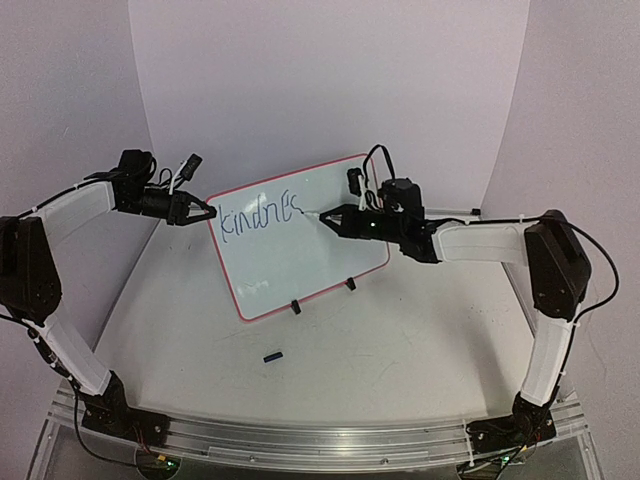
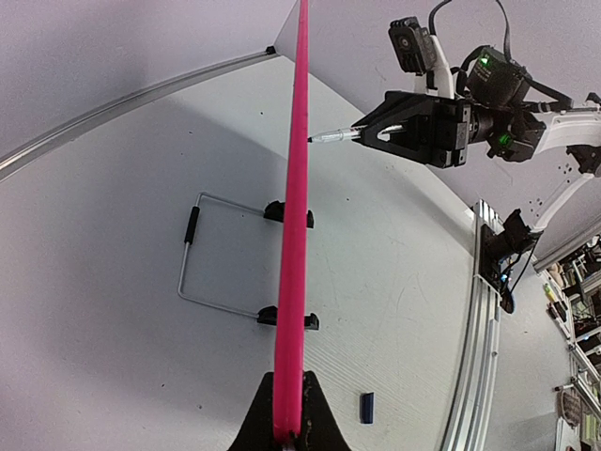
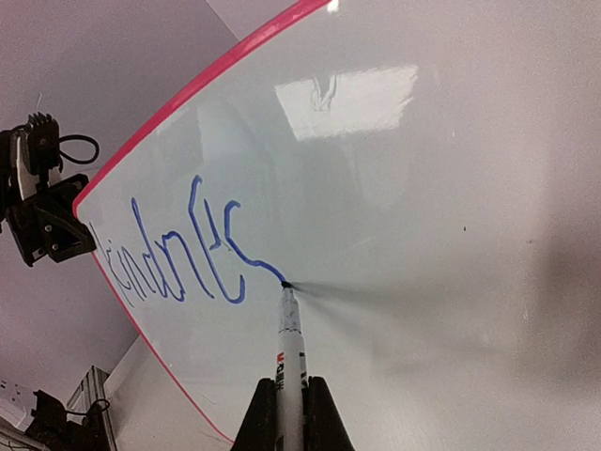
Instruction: Write a sentence on the whiteboard
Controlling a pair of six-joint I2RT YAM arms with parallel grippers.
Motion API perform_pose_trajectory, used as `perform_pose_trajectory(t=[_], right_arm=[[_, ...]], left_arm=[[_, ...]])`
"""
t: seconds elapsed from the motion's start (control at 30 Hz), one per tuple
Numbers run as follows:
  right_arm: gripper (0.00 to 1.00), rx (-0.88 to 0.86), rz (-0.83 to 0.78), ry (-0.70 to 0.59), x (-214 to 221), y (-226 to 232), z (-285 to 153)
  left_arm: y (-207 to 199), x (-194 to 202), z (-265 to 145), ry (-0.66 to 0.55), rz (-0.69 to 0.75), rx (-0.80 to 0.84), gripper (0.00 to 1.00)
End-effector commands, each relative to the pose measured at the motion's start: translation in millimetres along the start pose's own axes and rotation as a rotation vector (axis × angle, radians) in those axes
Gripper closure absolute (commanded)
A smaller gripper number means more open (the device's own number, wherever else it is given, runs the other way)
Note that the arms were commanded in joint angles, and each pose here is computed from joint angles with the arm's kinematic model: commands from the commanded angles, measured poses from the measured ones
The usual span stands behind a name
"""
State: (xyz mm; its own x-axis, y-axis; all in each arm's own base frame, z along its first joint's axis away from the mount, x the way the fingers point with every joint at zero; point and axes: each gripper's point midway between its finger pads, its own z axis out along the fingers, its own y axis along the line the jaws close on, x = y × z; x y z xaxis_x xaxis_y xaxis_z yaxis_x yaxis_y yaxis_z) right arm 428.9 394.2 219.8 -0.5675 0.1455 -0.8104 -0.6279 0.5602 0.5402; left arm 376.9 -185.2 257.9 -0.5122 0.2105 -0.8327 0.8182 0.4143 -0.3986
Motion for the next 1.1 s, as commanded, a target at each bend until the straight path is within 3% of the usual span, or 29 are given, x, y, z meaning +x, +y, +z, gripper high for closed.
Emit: perform_pose_trajectory(t=[0.0,0.47,0.83,1.07], right_arm=[[1.00,0.015,0.004,-0.015,-5.9,-2.2,-6.8],[1.00,-0.065,-0.004,0.036,1.3,17.4,12.1],[1.00,-0.135,-0.025,-0.128,-49.7,55.0,-25.4],[1.00,-0.058,-0.037,-0.167,-58.4,37.9,-27.1]], left_arm=[[-9.0,-6.1,-2.8,0.012,0.068,-0.025,1.00],[-9.5,-6.3,-3.3,0.013,0.070,-0.028,1.00],[-8.3,-5.7,-2.9,0.014,0.068,-0.029,1.00],[-8.0,-5.3,-2.5,0.016,0.066,-0.030,1.00]])
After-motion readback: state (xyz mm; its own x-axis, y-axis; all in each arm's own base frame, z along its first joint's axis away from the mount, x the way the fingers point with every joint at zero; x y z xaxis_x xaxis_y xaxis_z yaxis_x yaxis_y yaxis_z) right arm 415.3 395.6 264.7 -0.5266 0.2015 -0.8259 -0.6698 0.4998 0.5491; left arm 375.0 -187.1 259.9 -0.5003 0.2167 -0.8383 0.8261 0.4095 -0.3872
